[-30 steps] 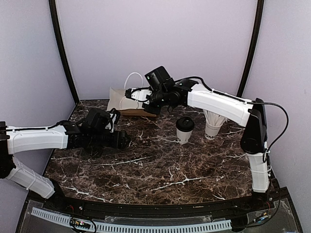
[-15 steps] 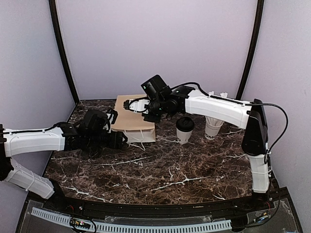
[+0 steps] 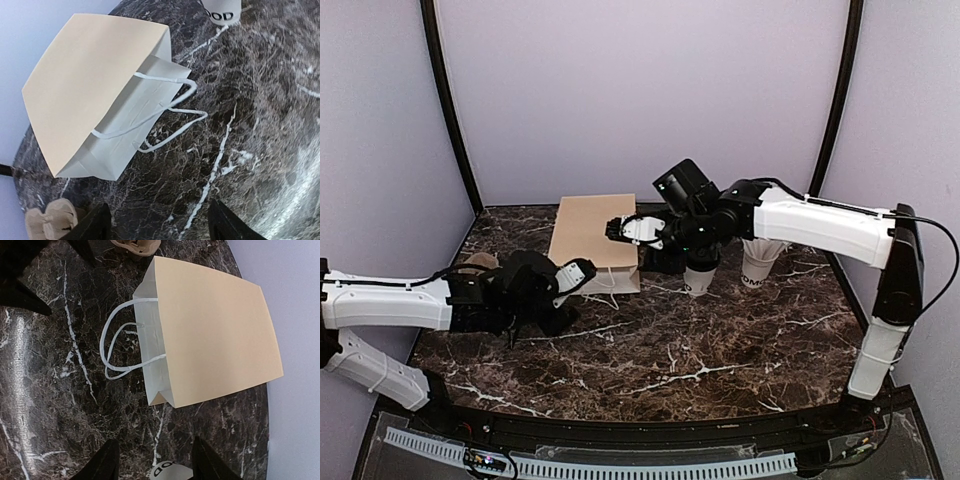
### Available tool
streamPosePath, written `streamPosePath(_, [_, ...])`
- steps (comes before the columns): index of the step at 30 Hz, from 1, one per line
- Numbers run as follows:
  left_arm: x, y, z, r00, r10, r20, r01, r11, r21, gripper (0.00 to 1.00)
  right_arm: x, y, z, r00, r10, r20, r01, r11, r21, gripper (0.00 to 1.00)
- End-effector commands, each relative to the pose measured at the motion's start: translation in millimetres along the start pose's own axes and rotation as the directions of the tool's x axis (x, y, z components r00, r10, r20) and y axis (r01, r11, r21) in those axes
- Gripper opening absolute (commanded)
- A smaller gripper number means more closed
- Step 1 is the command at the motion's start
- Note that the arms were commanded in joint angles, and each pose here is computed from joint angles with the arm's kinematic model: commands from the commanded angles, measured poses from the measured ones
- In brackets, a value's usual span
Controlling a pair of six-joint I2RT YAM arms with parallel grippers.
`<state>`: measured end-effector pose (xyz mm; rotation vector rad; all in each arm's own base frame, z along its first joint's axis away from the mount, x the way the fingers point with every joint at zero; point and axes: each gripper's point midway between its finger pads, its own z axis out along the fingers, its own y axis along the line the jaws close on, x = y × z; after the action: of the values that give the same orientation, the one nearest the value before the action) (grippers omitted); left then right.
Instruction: Pack the takeout coffee
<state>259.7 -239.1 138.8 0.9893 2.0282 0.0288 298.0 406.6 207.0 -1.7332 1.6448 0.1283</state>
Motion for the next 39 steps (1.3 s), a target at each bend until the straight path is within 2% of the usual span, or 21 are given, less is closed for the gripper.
streamPosePath(1, [-7.0, 13.5, 6.3, 0.96, 0.278, -0.026, -0.279, 0.948, -0.157, 0.7, 7.9, 2.8, -22.2, 0.992, 0.117, 0.051, -0.113, 0.99, -0.085, 0.54])
streamPosePath(4, [-44.5, 25.2, 7.7, 0.937, 0.341, 0.069, -0.312, 0.911, -0.269, 0.69, 18.0, 0.8, -30.3, 0.984, 0.17, 0.056, -0.164, 0.982, -0.097, 0.6])
streamPosePath(6, [-56.3, 23.1, 20.6, 0.909, 0.411, 0.064, -0.376, 0.878, -0.298, 0.67, 25.1, 2.2, -34.7, 0.978, 0.197, 0.06, -0.19, 0.975, -0.113, 0.65])
streamPosePath(8, [-68.7, 17.9, 30.8, 0.889, 0.453, 0.063, -0.418, 0.862, -0.288, 0.56, 29.6, 2.7, -42.3, 0.97, 0.23, 0.083, -0.216, 0.966, -0.143, 0.73])
streamPosePath(9, [-79.6, 16.5, 31.4, 0.884, 0.461, 0.079, -0.423, 0.86, -0.285, 0.45, 30.5, 0.6, -49.5, 0.963, 0.247, 0.105, -0.23, 0.961, -0.152, 0.8])
streamPosePath(10, [-80.8, 9.1, 37.3, 0.877, 0.472, 0.089, -0.438, 0.862, -0.255, 0.39, 33.7, 0.8, -53.9, 0.957, 0.267, 0.117, -0.246, 0.955, -0.166, 0.94])
streamPosePath(11, [-87.9, 7.9, 37.8, 0.874, 0.474, 0.105, -0.438, 0.863, -0.25, 0.27, 35.8, -0.9, -59.1, 0.949, 0.285, 0.133, -0.259, 0.949, -0.181, 0.98])
streamPosePath(12, [-89.8, 3.2, 41.4, 0.87, 0.48, 0.115, -0.446, 0.864, -0.232, 0.21, 38.3, -1.7, -63.8, 0.944, 0.299, 0.141, -0.27, 0.943, -0.196, 0.99])
streamPosePath(13, [-97.3, 3.7, 40.3, 0.868, 0.481, 0.125, -0.446, 0.864, -0.233, 0.07, 40.7, 0.1, -67.7, 0.941, 0.309, 0.141, -0.275, 0.937, -0.216, 0.99])
streamPosePath(15, [-108.3, 6.3, 37.1, 0.871, 0.473, 0.133, -0.435, 0.869, -0.235, 0.0, 42.4, 6.0, -78.1, 0.937, 0.316, 0.152, -0.27, 0.926, -0.263, 0.99])
streamPosePath(17, [-125.1, 10.6, 24.9, 0.884, 0.435, 0.172, -0.395, 0.891, -0.226, 0.0, 39.8, 19.0, -89.1, 0.935, 0.31, 0.172, -0.242, 0.912, -0.33, 0.99])
streamPosePath(19, [-149.0, 20.5, 2.2, 0.901, 0.364, 0.239, -0.318, 0.925, -0.21, 0.0, 30.5, 41.8, -106.4, 0.927, 0.313, 0.208, -0.188, 0.866, -0.463, 0.99])
streamPosePath(20, [-159.7, 28.1, -6.9, 0.917, 0.308, 0.253, -0.267, 0.946, -0.183, 0.0, 23.4, 53.4, -116.0, 0.914, 0.339, 0.224, -0.172, 0.822, -0.543, 0.99])
streamPosePath(21, [-167.9, 26.3, -13.9, 0.918, 0.276, 0.283, -0.248, 0.96, -0.134, 0.0, 15.9, 58.8, -125.2, 0.908, 0.334, 0.254, -0.132, 0.802, -0.583, 0.99])
streamPosePath(22, [-189.1, 40.1, -27.5, 0.924, 0.204, 0.323, -0.175, 0.978, -0.117, 0.0, 10.8, 64.5, -131.6, 0.91, 0.319, 0.266, -0.094, 0.782, -0.617, 0.99])
streamPosePath(23, [-187.4, 35.6, -28.7, 0.933, 0.194, 0.304, -0.186, 0.981, -0.056, 0.0, 8.6, 69.5, -136.0, 0.92, 0.287, 0.266, -0.058, 0.773, -0.632, 0.99])
streamPosePath(24, [-204.1, 47.1, -40.1, 0.931, 0.157, 0.33, -0.149, 0.988, -0.049, 0.0, 5.6, 70.9, -138.4, 0.932, 0.247, 0.263, -0.029, 0.779, -0.627, 0.99])
streamPosePath(28, [-210.0, 49.5, -53.2, 0.948, 0.176, 0.266, -0.189, 0.982, 0.023, 0.0, -3.9, 64.6, -145.2, 0.947, 0.088, 0.309, 0.085, 0.859, -0.504, 0.99])
streamPosePath(31, [-207.7, 53.0, -51.9, 0.962, 0.18, 0.203, -0.193, 0.98, 0.046, 0.0, -7.8, 55.0, -141.2, 0.96, -0.013, 0.279, 0.129, 0.906, -0.404, 0.99])
streamPosePath(35, [-210.2, 56.7, -58.0, 0.971, 0.146, 0.189, -0.165, 0.982, 0.089, 0.0, -27.0, 37.6, -143.7, 0.958, -0.055, 0.28, 0.146, 0.938, -0.314, 0.99])
streamPosePath(39, [-220.2, 54.7, -66.2, 0.97, 0.095, 0.225, -0.128, 0.983, 0.136, 0.0, -52.3, 21.5, -152.5, 0.948, -0.025, 0.316, 0.118, 0.953, -0.279, 0.99])
